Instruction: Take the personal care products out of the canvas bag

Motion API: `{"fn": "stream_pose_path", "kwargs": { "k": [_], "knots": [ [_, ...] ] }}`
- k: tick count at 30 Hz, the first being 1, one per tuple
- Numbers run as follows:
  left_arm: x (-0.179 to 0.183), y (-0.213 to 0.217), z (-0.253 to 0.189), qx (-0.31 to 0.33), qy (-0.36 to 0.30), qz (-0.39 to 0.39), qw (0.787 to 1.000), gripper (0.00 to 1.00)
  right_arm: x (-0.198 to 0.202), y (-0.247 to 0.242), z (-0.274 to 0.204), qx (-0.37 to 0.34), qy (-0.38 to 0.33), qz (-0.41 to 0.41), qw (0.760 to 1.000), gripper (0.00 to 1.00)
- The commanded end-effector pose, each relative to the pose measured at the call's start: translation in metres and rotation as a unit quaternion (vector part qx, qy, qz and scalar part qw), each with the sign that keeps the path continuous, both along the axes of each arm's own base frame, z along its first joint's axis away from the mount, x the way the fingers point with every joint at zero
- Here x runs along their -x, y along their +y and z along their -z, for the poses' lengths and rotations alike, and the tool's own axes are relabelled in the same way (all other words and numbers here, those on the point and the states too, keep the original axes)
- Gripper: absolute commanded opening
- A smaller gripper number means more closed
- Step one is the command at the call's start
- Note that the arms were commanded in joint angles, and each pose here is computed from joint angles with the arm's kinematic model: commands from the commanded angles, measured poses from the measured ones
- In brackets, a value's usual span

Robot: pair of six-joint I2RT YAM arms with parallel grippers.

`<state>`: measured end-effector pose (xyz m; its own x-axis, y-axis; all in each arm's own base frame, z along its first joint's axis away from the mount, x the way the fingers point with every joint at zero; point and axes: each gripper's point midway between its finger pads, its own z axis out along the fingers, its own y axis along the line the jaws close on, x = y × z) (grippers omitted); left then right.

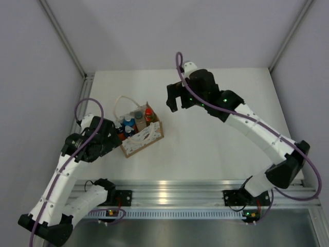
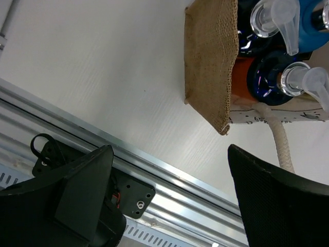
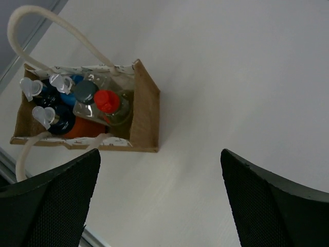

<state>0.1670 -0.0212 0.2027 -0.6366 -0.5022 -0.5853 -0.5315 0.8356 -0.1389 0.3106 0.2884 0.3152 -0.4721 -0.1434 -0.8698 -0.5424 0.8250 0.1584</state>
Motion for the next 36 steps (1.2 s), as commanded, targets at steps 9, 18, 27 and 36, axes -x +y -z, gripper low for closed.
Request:
{"fn": "stream_pose_path", "kwargs": {
  "k": [9, 18, 27, 36],
  "knots": [
    [-0.032, -0.037, 0.013, 0.082, -0.025, 0.004, 0.996, 0.96, -0.017, 0.131, 0.016, 0.020, -0.061, -0.117, 0.991, 0.74],
    [-0.044, -0.037, 0.026, 0.061, -0.020, 0.009, 0.998, 0.95, -0.023, 0.153, 0.045, 0.030, -0.058, -0.127, 0.990, 0.66],
    [-0.048, -0.037, 0.029, 0.055, -0.022, 0.014, 0.998, 0.95, -0.030, 0.158, 0.067, 0.053, -0.055, -0.123, 0.989, 0.53],
    [-0.050, -0.033, 0.023, 0.046, -0.032, 0.013, 0.998, 0.95, -0.030, 0.159, 0.081, 0.063, -0.046, -0.127, 0.989, 0.46]
  ]
}}
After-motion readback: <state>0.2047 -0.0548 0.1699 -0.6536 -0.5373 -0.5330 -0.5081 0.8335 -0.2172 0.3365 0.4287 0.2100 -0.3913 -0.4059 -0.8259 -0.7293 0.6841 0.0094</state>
